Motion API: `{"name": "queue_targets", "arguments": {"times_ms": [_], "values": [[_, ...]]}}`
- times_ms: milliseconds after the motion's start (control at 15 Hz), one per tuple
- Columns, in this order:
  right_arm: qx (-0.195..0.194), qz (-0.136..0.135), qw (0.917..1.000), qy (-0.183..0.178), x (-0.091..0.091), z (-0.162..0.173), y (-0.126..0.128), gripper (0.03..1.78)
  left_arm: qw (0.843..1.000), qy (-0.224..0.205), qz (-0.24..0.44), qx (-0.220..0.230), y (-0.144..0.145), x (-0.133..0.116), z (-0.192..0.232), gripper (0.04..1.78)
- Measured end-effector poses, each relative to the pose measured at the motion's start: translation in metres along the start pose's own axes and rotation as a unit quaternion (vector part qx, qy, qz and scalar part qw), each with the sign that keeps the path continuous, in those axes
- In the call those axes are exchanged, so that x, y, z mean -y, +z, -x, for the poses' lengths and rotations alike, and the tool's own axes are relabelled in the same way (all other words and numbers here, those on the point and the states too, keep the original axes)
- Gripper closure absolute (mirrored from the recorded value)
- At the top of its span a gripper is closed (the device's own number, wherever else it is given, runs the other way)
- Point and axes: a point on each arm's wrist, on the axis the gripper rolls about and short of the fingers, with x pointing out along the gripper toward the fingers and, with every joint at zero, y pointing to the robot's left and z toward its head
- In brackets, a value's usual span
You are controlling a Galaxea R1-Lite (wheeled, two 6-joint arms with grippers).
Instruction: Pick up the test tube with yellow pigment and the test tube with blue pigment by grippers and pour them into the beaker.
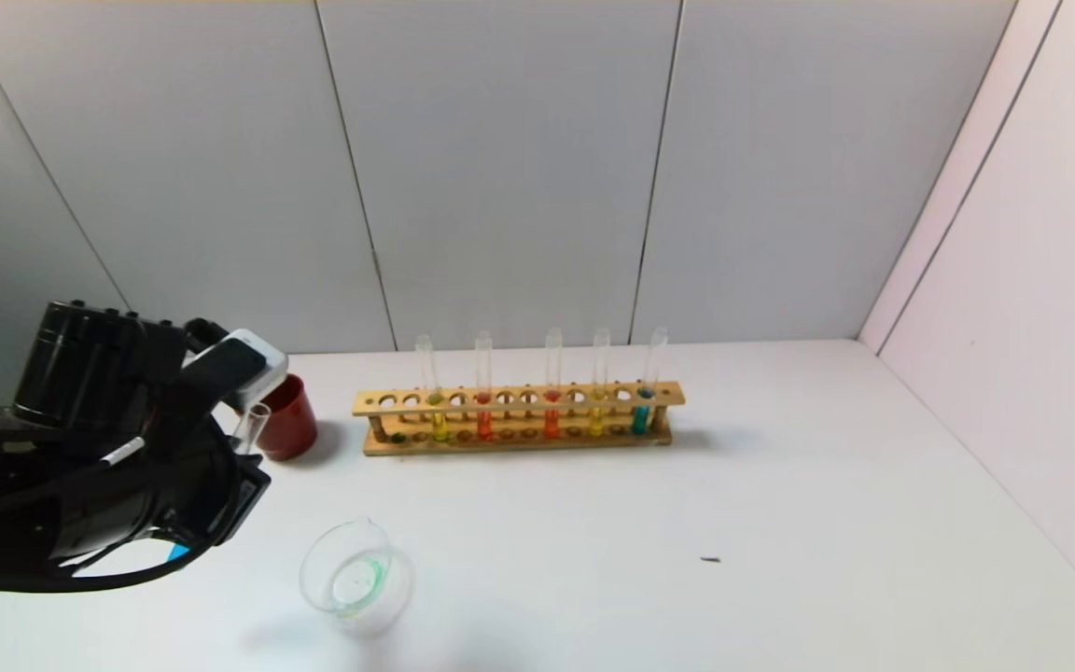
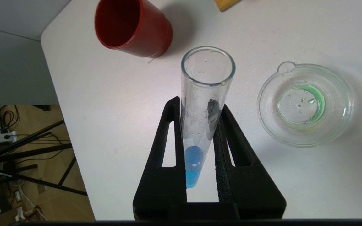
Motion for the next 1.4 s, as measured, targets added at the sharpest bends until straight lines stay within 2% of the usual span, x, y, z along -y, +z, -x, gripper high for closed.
{"name": "queue_targets", "arguments": {"times_ms": [267,667,800,1400], "values": [[0.000,0.000,1.0000,0.000,0.000,0.000,0.000,0.11,0.996,-0.019,-0.057,-0.060,-0.005,0.026,-0.018,1.51],[0.000,0.000,1.0000,0.000,0.000,0.000,0.000,0.11,0.983,-0.045,-0.127,-0.125,-0.009,0.057,-0.032,1.51],[0.000,0.000,1.0000,0.000,0.000,0.000,0.000,0.11,0.976,-0.053,-0.145,-0.151,-0.014,0.062,-0.035,1.51],[0.000,0.000,1.0000,0.000,0.000,0.000,0.000,0.11,0.963,-0.047,-0.183,-0.191,-0.021,0.068,-0.044,1.51]]}}
